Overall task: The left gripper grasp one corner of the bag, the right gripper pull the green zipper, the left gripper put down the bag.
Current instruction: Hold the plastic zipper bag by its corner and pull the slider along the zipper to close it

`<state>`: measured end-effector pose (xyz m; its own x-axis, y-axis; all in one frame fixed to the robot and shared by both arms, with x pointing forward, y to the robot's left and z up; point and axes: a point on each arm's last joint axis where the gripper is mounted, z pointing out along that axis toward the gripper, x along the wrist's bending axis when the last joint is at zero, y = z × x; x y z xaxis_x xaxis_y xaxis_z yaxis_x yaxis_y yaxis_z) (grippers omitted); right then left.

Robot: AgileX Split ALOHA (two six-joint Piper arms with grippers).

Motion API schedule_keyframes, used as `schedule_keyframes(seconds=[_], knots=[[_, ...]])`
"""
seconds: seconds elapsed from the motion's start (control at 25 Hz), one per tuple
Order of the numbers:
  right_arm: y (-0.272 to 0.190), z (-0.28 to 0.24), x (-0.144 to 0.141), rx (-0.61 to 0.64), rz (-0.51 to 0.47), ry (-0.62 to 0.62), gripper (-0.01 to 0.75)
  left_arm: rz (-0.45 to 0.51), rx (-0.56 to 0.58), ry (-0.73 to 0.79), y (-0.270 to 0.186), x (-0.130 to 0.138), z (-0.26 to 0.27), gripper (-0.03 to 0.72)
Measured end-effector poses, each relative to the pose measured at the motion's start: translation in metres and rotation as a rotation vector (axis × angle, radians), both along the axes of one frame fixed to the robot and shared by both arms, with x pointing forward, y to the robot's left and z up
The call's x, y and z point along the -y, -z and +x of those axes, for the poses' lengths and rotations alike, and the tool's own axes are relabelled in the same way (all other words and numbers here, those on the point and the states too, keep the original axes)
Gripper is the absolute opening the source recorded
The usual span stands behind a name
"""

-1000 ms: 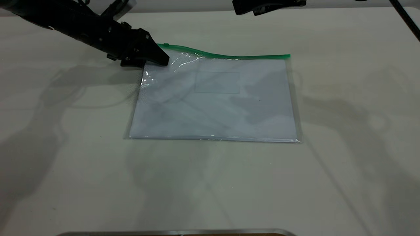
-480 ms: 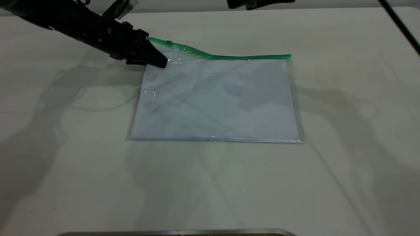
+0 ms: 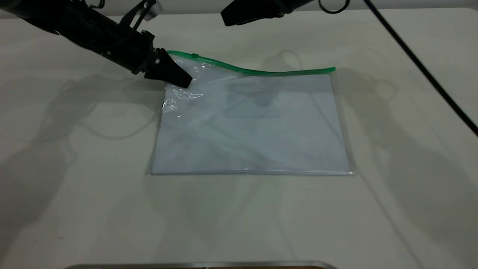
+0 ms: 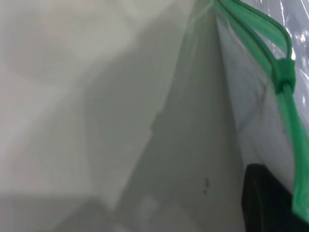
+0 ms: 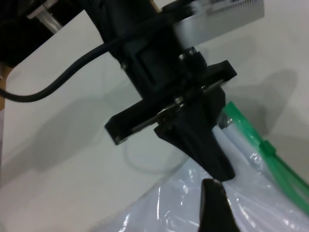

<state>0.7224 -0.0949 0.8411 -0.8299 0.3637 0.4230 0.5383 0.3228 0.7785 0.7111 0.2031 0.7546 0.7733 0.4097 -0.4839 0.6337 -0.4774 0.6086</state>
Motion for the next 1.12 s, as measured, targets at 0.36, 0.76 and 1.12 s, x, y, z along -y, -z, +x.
schedule_keyframes(seconds=[0.36,0.76,1.12], knots=[[0.023,0.017,-0.005,0.037,0.027,-0.002,0.505,-0.049,0.418,0.202,-0.006,0.009,0.008,0.053],[0.026,0.008,-0.032,0.074,0.018,-0.046,0.493,-0.071,0.486,0.261,-0.008,0.023,0.006,0.053],[0.05,0.01,-0.03,0.06,-0.037,0.028,0.491,-0.082,0.484,0.263,-0.009,0.024,0.005,0.053]])
